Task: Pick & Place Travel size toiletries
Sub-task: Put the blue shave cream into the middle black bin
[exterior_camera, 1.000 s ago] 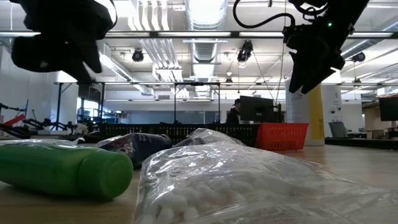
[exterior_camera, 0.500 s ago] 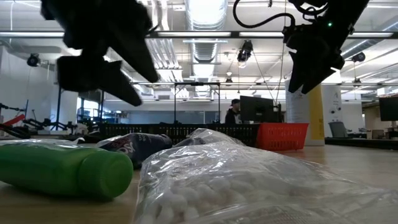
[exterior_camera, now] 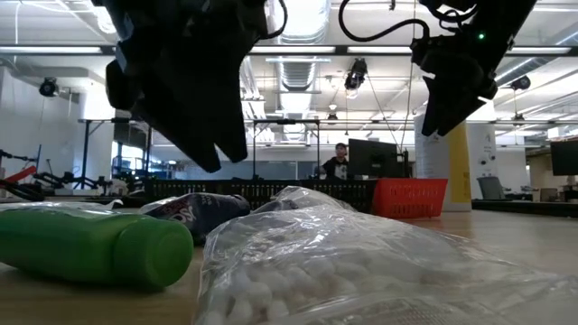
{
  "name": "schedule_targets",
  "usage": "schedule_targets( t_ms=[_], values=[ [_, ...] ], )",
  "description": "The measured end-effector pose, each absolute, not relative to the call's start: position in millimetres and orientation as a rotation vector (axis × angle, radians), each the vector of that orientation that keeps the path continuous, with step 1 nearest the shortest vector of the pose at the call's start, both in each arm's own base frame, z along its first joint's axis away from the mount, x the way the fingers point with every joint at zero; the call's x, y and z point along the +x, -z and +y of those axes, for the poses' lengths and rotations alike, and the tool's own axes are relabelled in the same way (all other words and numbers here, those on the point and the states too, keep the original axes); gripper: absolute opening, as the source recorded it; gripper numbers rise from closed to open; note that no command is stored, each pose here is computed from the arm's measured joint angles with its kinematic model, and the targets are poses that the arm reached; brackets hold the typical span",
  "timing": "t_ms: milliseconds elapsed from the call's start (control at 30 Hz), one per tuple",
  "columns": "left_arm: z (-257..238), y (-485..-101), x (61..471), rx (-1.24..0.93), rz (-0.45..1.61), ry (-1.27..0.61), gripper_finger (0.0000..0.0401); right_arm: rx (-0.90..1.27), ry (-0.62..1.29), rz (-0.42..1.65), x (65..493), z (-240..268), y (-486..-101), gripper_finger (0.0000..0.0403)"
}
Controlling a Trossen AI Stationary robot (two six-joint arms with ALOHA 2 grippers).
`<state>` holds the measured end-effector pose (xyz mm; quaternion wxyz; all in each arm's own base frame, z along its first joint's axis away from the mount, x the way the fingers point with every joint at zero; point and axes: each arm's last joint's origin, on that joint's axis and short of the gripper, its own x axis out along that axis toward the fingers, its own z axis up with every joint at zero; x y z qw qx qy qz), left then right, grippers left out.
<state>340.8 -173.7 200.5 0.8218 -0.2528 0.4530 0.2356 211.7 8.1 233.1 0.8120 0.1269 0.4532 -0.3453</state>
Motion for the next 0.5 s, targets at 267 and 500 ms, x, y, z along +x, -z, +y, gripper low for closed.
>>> schedule_targets(
  t_ms=[267, 500],
  values=[
    [-169, -176, 349, -0.717, 0.937, -0.649, 0.0211, 0.233, 0.714, 0.979, 212, 8, -233, 0.0363],
    [-163, -157, 355, -0.729, 1.0, -0.67, 0.0207, 0.22, 0.708, 0.987, 212, 8, -233, 0.0363]
  ],
)
